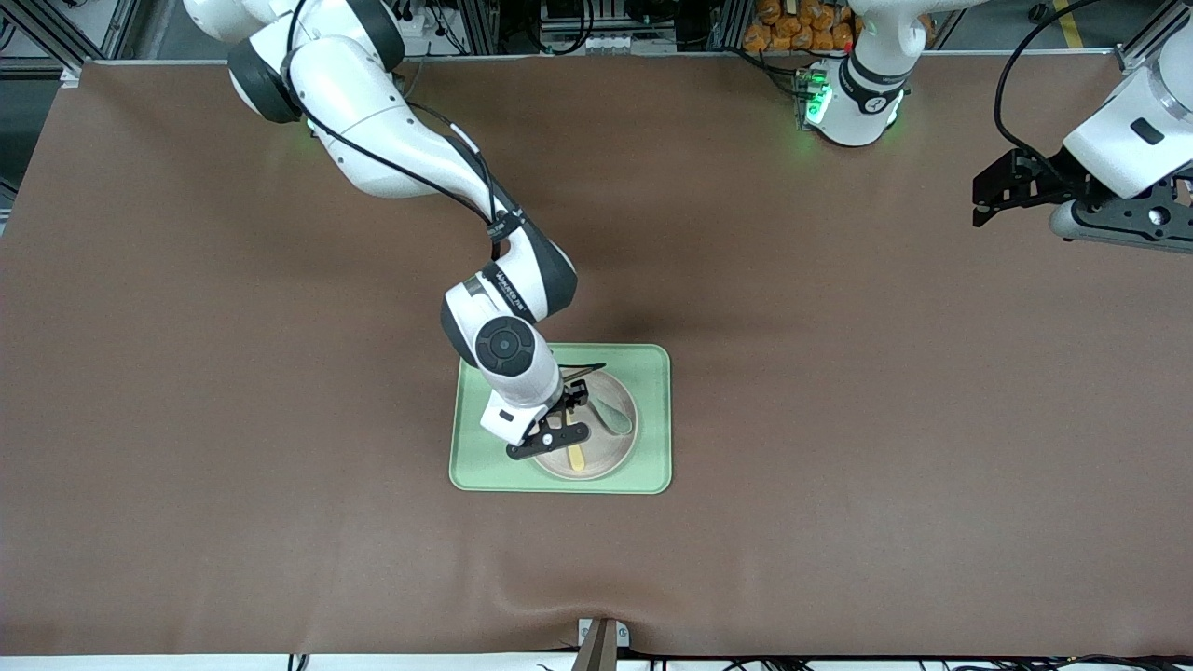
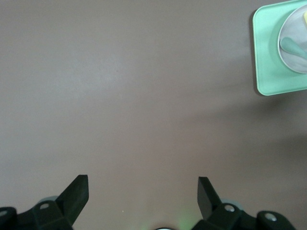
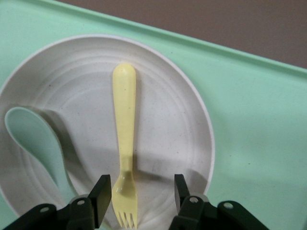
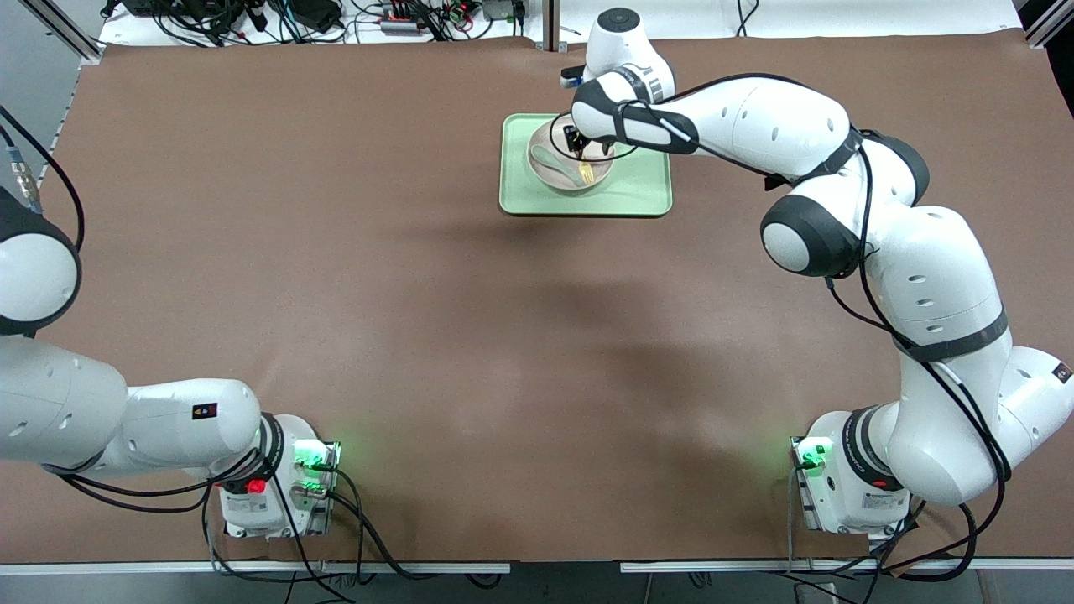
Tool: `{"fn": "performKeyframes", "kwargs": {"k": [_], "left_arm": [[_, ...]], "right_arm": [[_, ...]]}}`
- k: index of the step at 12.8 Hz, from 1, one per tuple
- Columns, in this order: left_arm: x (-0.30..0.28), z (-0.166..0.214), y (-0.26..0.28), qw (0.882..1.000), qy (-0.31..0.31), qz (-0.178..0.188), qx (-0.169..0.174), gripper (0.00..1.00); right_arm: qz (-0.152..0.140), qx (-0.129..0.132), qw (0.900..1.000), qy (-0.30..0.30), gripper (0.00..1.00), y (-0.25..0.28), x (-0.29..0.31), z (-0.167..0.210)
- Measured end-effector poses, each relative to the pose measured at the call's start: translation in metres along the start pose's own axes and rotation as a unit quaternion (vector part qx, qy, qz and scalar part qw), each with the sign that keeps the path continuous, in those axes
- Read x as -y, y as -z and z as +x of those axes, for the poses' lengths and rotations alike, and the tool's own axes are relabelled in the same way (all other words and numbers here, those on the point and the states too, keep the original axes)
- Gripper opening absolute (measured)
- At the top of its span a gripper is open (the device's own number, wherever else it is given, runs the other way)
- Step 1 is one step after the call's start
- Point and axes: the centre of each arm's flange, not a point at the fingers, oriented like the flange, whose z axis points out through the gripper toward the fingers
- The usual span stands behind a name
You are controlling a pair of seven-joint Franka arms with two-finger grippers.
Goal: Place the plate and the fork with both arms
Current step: 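Reach the right gripper to the yellow fork while the left gripper withdraws, then grasp the yellow fork on the plate with the right gripper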
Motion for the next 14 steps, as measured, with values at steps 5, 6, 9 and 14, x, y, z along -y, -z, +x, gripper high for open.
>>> {"fn": "performKeyframes", "kwargs": {"k": [5,6,9,14], "left_arm": [[0.009,0.023,-0.021,1.000,0.004,-0.007,-0.012,1.00],[0.014,0.025,-0.024,1.000,0.008,-0.006,-0.012,1.00],[0.008,0.032,-0.032,1.000,-0.012,0.020,-0.010,1.00],[0.004,0.032,-0.024,0.999,-0.017,0.026,-0.020,1.00]], "right_arm": [[-0.009,0.003,1.000,0.006,0.56,-0.005,0.009,-0.006],[-0.011,0.005,1.000,0.007,0.56,-0.008,0.009,-0.007],[-0.014,0.009,1.000,0.009,0.56,-0.014,0.011,-0.010],[-0.015,0.010,1.000,0.003,0.52,-0.018,0.013,-0.011]]}}
